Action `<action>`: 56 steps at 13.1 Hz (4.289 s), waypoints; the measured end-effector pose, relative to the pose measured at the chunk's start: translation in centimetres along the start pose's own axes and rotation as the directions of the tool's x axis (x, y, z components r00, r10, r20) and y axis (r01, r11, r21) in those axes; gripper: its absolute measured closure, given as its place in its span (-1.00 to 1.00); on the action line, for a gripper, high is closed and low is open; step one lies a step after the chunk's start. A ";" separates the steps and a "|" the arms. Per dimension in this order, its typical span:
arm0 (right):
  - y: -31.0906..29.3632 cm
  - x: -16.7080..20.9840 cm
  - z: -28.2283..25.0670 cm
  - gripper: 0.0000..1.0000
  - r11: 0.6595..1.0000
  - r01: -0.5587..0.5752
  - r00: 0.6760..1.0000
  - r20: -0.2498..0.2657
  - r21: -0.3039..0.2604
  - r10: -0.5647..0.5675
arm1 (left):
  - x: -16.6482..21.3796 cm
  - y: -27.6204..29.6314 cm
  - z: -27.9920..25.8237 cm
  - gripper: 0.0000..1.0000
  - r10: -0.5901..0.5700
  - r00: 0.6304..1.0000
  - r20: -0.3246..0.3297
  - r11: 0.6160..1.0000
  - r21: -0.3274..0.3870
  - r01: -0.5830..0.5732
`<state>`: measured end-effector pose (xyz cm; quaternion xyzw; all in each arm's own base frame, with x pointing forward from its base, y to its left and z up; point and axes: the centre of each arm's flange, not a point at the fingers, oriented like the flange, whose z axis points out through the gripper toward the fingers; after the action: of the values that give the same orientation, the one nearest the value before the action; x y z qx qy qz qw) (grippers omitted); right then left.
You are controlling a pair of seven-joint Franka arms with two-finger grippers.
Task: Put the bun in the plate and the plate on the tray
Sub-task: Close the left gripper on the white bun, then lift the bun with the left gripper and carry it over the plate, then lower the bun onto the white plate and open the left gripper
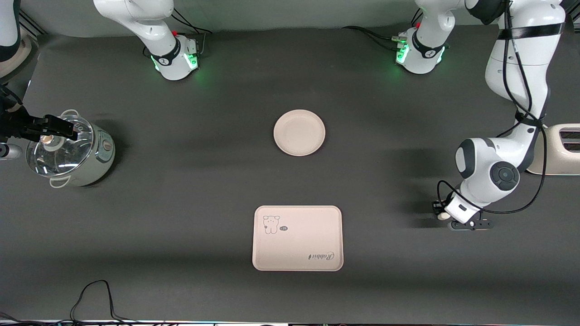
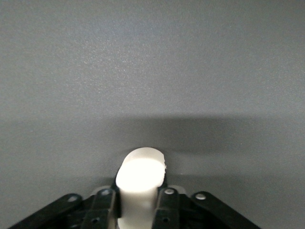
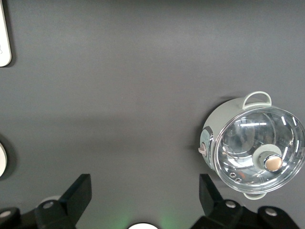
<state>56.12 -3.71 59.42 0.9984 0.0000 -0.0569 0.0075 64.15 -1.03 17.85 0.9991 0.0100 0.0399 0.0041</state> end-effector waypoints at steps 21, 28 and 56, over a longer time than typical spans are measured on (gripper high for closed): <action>-0.1 0.0 0.0 -1.00 1.000 0.000 1.000 0.000 0.015 0.000 | -14.2 31.2 -38.1 0.83 -0.234 0.950 0.205 0.965 -0.068 0.252; -0.1 0.0 0.1 -1.00 1.000 0.000 1.000 0.002 0.015 0.000 | -20.2 45.2 -23.4 0.80 -0.209 0.954 0.216 0.973 -0.051 0.225; -0.1 0.0 0.1 -1.00 1.000 0.000 1.000 0.002 0.015 0.000 | -25.5 49.0 -3.3 -1.00 -0.159 0.966 0.203 0.986 0.079 0.146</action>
<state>56.12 -3.61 59.30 0.9983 -0.0006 -0.0580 -0.0001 39.46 -50.47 19.56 0.9937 0.0878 -0.0662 -0.0233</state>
